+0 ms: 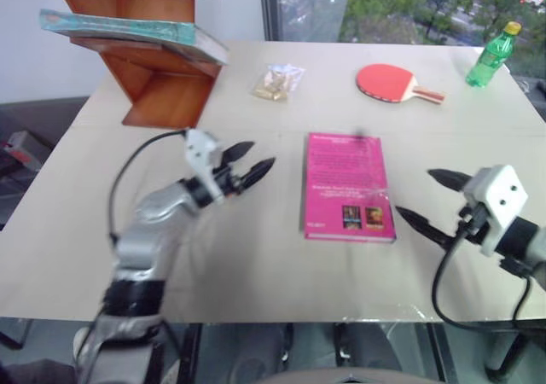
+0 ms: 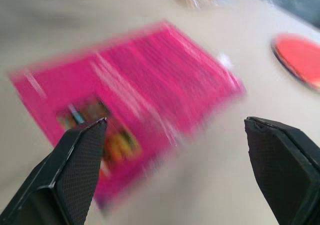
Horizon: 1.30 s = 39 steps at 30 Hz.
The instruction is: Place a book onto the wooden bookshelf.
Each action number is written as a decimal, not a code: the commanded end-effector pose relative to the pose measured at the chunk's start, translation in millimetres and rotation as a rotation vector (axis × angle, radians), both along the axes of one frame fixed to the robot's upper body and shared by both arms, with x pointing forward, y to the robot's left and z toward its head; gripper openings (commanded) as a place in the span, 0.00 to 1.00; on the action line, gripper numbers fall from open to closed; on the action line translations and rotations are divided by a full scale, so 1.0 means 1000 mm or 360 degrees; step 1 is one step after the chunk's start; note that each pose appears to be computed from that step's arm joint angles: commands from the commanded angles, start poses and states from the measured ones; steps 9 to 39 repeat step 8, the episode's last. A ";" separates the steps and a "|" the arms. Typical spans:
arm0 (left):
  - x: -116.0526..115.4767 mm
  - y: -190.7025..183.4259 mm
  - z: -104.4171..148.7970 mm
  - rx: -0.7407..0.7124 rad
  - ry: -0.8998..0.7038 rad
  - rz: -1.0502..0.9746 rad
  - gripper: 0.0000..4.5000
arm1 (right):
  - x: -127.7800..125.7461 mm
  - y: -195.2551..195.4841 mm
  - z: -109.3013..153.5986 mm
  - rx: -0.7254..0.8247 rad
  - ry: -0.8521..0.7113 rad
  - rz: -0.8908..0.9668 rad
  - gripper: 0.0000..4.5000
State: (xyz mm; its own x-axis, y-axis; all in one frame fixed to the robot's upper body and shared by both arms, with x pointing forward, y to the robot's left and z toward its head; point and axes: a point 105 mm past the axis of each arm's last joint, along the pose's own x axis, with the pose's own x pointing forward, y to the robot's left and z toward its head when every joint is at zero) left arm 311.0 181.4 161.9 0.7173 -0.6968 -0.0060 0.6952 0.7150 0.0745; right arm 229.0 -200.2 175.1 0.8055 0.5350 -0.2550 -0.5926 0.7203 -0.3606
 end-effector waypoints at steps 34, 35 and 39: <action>-0.055 0.061 -0.002 0.0331 0.0147 0.0026 0.99 | -0.023 -0.033 0.001 -0.0181 0.0061 -0.0019 1.00; -0.055 0.061 -0.002 0.0331 0.0147 0.0026 0.99 | -0.023 -0.033 0.001 -0.0181 0.0061 -0.0019 1.00; -0.055 0.061 -0.002 0.0331 0.0147 0.0026 0.99 | -0.023 -0.033 0.001 -0.0181 0.0061 -0.0019 1.00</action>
